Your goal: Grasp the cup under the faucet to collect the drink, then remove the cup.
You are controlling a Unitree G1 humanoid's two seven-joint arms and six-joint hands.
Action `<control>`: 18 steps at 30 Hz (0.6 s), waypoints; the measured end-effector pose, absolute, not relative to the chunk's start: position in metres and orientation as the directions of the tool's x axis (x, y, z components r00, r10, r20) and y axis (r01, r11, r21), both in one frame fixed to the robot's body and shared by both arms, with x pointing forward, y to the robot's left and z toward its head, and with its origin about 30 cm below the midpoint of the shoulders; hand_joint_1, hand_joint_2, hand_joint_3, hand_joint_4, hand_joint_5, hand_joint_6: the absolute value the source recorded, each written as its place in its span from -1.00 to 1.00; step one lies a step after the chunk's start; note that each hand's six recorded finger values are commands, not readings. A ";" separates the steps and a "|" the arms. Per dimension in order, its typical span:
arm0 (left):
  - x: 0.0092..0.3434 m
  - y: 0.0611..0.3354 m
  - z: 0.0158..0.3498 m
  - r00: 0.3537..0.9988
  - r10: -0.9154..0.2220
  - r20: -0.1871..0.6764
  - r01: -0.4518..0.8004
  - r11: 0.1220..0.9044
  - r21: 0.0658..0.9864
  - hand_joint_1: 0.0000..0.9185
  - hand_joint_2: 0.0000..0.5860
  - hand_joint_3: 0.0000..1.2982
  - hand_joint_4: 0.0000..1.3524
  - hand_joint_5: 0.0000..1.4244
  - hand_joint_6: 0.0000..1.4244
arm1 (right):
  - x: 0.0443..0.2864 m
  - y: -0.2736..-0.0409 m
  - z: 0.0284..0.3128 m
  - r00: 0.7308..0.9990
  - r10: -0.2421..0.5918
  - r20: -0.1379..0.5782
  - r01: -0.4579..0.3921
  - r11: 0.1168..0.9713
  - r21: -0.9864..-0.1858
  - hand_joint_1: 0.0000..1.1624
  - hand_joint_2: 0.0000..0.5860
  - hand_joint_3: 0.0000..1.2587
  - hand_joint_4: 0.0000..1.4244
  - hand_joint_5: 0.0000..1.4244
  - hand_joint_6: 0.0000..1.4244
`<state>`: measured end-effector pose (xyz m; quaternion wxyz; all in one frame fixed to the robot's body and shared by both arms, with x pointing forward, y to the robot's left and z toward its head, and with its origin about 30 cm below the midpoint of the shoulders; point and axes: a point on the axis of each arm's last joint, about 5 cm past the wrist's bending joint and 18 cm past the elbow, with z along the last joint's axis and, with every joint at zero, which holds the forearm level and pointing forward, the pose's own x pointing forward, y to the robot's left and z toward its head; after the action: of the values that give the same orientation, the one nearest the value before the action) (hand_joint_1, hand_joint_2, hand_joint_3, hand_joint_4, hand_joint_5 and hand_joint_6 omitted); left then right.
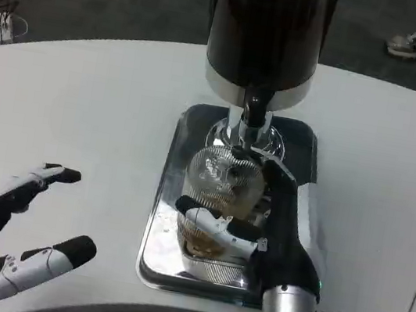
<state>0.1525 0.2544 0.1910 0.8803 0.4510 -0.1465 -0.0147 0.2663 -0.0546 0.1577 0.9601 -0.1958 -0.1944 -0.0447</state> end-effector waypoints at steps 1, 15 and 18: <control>0.153 0.255 0.191 0.957 -0.158 0.244 -0.106 0.593 0.798 -1.00 -0.71 -0.64 -0.84 -0.78 -0.63 | 0.265 -0.055 0.158 0.921 -0.001 0.390 0.154 0.919 -0.363 0.60 -0.22 0.53 0.70 0.95 1.00; 0.154 0.254 0.192 0.951 -0.171 0.257 -0.109 0.593 0.798 -1.00 -0.71 -0.64 -0.84 -0.76 -0.63 | 0.243 -0.072 0.161 0.914 0.082 0.396 0.090 0.913 -0.397 0.60 -0.22 0.58 0.72 1.00 1.00; 0.155 0.253 0.193 0.949 -0.174 0.264 -0.113 0.593 0.797 -1.00 -0.71 -0.63 -0.83 -0.76 -0.63 | 0.233 -0.078 0.160 0.916 0.101 0.388 0.071 0.911 -0.405 0.60 -0.22 0.58 0.73 1.00 1.00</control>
<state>0.1552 0.2533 0.1927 0.8783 0.4505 -0.1591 -0.0174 0.2333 -0.0784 0.1600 0.9559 -0.2102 -0.2049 0.0080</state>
